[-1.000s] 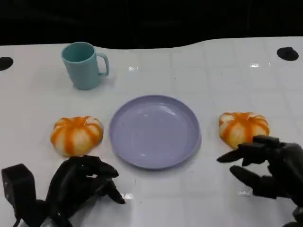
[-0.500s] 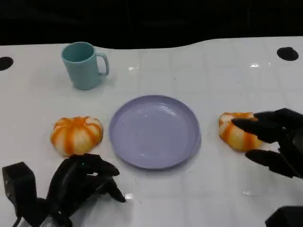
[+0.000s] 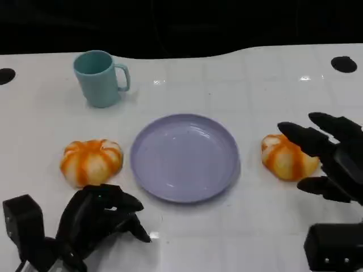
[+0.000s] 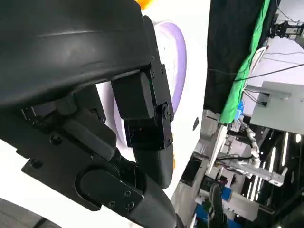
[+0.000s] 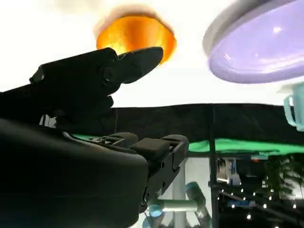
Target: Grasp the bread from the table and place it into the plate.
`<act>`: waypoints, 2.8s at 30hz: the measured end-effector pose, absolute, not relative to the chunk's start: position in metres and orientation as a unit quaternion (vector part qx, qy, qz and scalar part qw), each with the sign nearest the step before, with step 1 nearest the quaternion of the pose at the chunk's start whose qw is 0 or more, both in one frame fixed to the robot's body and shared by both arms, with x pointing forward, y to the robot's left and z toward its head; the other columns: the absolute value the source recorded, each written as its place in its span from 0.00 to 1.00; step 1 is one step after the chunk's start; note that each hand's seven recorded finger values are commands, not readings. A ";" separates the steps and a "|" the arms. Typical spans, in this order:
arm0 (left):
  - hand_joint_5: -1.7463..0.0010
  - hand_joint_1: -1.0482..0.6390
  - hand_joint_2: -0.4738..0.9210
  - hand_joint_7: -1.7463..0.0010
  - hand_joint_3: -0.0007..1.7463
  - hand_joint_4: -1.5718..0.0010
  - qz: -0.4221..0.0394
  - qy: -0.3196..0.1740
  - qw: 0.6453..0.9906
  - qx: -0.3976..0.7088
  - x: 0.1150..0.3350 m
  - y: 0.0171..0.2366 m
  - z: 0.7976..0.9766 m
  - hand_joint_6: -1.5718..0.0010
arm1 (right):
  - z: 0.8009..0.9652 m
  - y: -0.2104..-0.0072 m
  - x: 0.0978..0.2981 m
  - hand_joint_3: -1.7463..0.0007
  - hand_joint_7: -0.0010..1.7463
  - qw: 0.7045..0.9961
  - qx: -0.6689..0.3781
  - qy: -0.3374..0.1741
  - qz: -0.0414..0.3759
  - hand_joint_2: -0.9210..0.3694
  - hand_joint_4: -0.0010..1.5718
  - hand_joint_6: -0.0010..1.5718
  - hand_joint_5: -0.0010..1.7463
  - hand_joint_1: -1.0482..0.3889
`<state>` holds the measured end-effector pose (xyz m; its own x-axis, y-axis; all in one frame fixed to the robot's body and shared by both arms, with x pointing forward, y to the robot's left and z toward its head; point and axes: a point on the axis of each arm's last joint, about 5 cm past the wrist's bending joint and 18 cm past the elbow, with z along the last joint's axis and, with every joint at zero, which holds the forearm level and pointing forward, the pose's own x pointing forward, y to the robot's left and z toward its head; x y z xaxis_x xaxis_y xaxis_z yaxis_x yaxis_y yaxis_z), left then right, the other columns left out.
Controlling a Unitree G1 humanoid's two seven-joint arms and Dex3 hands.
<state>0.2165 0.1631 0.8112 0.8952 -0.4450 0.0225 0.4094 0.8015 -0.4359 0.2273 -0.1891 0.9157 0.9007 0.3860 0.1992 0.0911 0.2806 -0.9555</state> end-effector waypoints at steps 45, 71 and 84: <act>0.66 0.00 0.85 0.88 0.00 0.00 -0.226 0.039 0.948 -0.223 0.216 0.163 0.812 0.00 | 0.863 -0.156 0.288 1.00 0.09 0.748 -0.641 -0.093 0.147 0.04 0.69 0.63 0.19 0.59; 0.66 0.00 0.86 0.88 0.00 0.00 -0.227 0.041 0.947 -0.222 0.212 0.163 0.811 0.00 | 0.868 -0.148 0.292 0.29 0.92 0.799 -0.542 -0.257 0.049 0.46 0.62 0.52 1.00 0.70; 0.66 0.00 0.85 0.88 0.00 0.00 -0.226 0.046 0.947 -0.226 0.212 0.164 0.811 0.00 | 0.904 -0.124 0.304 0.16 0.90 0.824 -0.458 -0.326 0.075 0.56 0.63 0.54 1.00 0.70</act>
